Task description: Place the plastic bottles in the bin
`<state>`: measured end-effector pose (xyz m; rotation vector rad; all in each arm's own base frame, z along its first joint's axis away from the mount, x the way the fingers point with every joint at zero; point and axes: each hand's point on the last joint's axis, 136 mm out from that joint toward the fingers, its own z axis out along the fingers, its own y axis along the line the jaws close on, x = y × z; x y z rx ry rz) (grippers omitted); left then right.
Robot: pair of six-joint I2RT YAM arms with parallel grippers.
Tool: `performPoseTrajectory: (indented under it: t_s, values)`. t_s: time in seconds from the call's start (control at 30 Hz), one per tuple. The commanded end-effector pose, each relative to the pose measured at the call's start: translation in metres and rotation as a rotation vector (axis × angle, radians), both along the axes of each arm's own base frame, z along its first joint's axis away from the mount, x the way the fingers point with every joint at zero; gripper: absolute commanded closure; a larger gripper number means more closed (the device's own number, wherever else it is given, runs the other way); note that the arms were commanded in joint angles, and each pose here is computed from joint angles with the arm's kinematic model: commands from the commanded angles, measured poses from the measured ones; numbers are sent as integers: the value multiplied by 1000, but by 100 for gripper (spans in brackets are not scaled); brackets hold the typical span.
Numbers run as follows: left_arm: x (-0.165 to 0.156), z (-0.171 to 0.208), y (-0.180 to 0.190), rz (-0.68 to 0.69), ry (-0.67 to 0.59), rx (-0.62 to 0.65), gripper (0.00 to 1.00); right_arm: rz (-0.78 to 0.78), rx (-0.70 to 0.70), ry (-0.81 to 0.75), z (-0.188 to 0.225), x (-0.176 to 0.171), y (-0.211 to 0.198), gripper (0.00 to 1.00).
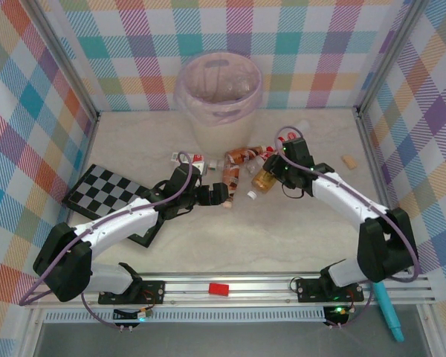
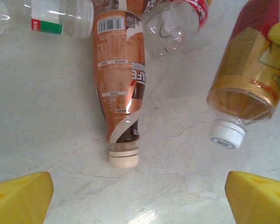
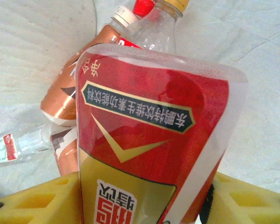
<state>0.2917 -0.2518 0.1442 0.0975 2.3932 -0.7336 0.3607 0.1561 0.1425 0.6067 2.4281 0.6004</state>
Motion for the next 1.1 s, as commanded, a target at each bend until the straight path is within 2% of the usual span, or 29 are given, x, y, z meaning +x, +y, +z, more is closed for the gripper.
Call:
performPoseTrajectory:
  t_s: [0.0, 0.23, 0.53, 0.8, 1.07]
  values:
    - [-1, 5, 1, -17, -21, -13, 6, 40, -36, -92, 42, -3, -5, 42]
    - [-3, -5, 4, -19, -5, -2, 6, 135, -54, -337, 143, 6, 0, 42]
    - [-8, -8, 1, -42, 16, -21, 6, 214, -68, -629, 249, 44, 22, 42]
    - [-13, -7, 5, -35, 23, -22, 5, 262, -19, -834, 306, 91, 53, 43]
    - [-13, -10, 4, -12, 29, -35, 6, 250, -13, -849, 328, 147, 74, 42]
